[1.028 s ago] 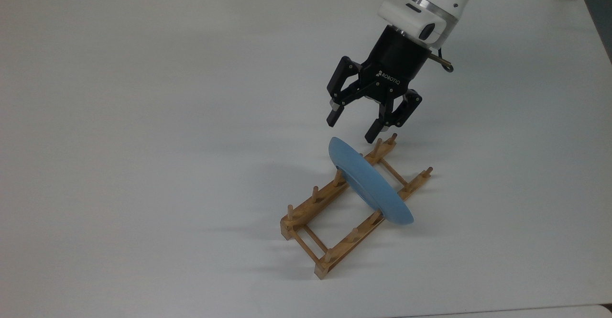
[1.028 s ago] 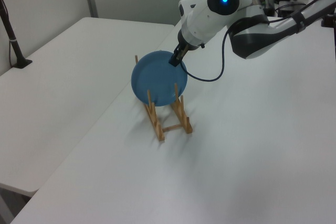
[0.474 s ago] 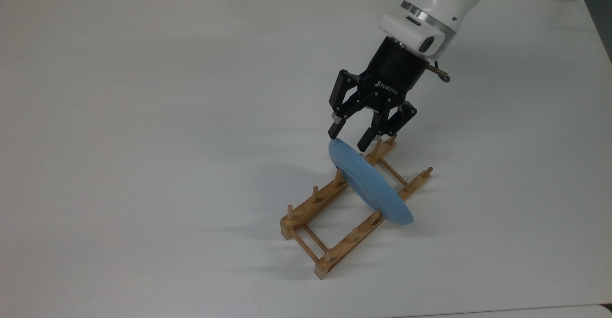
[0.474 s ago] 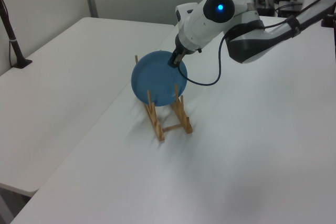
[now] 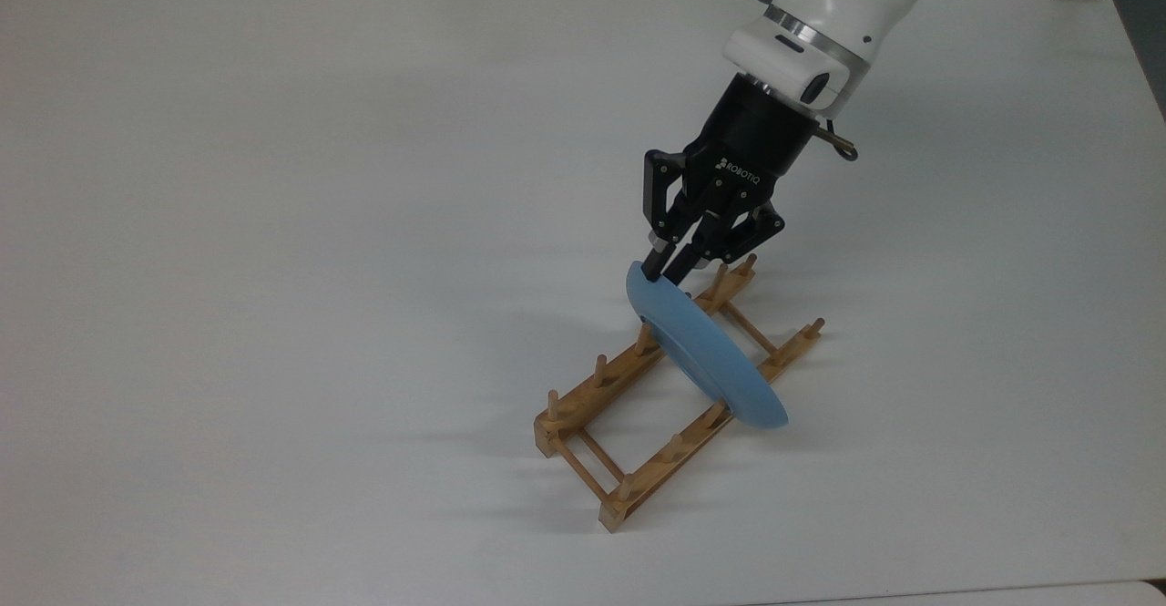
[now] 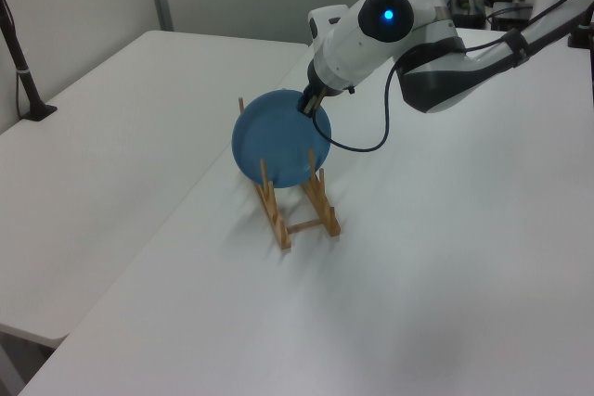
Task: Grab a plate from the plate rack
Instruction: 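Lower the gripper onto the plate rim and close it, then lift the blue plate up out of the wooden rack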
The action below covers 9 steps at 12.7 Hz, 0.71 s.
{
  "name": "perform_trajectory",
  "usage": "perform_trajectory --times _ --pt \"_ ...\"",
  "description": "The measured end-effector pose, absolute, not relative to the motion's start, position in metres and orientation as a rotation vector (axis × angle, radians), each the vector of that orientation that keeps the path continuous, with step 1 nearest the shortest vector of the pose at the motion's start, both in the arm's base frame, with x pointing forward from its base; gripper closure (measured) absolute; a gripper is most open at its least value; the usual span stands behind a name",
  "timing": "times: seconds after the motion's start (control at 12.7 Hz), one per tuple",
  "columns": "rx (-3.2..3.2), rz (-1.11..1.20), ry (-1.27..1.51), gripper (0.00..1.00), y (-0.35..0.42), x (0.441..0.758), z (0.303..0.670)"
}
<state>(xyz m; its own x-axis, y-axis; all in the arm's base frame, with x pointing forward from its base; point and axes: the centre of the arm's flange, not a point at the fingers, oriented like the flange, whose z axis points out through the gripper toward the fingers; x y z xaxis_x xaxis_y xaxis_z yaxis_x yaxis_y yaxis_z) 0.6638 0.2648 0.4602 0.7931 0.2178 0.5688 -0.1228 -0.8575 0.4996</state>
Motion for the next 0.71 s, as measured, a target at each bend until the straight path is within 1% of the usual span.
perform_trajectory --times 0.16,0.24,0.32,0.71 --pt "2.443 0.873 0.075 0.85 0.264 0.665 0.462" --pt "2.435 0.877 0.079 0.93 0.263 0.665 0.462" --pt "2.418 0.889 0.087 0.95 0.262 0.666 0.465" --pt "2.374 0.962 0.083 0.95 0.259 0.667 0.496"
